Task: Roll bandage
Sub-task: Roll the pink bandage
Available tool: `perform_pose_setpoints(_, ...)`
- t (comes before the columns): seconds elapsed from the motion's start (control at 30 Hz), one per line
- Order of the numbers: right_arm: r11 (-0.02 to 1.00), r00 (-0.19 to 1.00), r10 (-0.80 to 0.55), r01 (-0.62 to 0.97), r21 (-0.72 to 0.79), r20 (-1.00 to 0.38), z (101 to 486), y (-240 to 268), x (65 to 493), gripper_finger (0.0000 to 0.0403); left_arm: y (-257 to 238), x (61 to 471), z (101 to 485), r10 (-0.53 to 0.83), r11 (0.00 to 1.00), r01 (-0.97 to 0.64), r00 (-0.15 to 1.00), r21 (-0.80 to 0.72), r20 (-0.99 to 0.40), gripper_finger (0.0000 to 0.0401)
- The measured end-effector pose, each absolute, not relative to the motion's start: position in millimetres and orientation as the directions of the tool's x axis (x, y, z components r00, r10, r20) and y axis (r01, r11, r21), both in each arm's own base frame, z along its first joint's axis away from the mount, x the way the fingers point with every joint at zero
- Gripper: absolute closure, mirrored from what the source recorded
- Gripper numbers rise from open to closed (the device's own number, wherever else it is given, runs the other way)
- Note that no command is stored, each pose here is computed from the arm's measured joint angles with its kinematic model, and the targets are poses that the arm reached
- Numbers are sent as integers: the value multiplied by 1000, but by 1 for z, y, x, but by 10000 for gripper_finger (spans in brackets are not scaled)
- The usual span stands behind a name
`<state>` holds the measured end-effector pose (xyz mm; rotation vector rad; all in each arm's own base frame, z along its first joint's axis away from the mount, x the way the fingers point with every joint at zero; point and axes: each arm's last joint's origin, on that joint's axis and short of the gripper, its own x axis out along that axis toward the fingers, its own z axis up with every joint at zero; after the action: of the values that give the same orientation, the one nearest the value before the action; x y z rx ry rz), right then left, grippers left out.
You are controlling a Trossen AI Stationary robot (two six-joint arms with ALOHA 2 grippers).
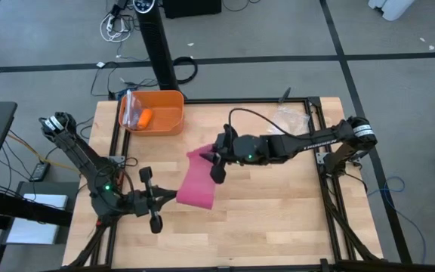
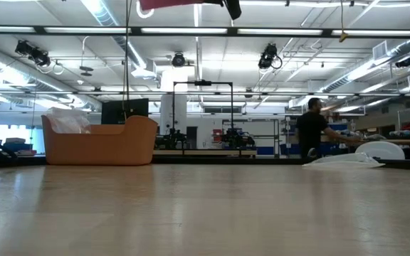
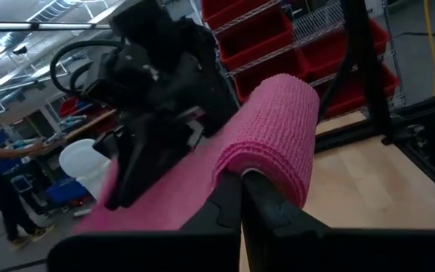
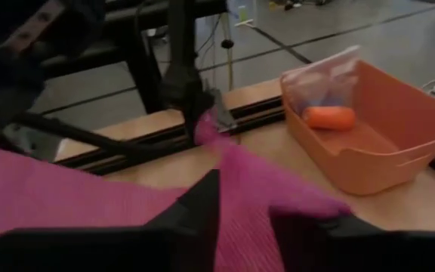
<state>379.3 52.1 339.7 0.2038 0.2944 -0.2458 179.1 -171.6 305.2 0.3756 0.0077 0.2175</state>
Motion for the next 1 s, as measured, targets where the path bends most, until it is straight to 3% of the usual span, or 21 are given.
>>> perform_pose_setpoints(0.33, 970, 935, -166, 213, 122, -313, 341, 69, 375, 154, -172, 179, 306, 212, 931, -214, 976, 295, 39, 400)
perform_pose_setpoints(0.57, 991, 931, -137, 130, -42, -338, 356, 76, 354, 117, -171, 179, 307, 231, 932, -234, 972, 276, 43, 400)
perform_pose_setpoints(0.7, 990, 914, -143, 138, -42, -380, 369, 69, 324, 116, -172, 176, 306, 247, 933, -248, 968, 260, 37, 400)
perform_pose_setpoints(0.87, 987, 860, -143, 163, 0, -490, 303, 69, 305, 121, -171, 176, 301, 278, 927, -274, 960, 257, 20, 400)
perform_pose_setpoints(1.0, 988, 945, -23, 71, 137, -327, 249, 83, 297, 125, -168, 180, 301, 272, 929, -268, 962, 256, 20, 400)
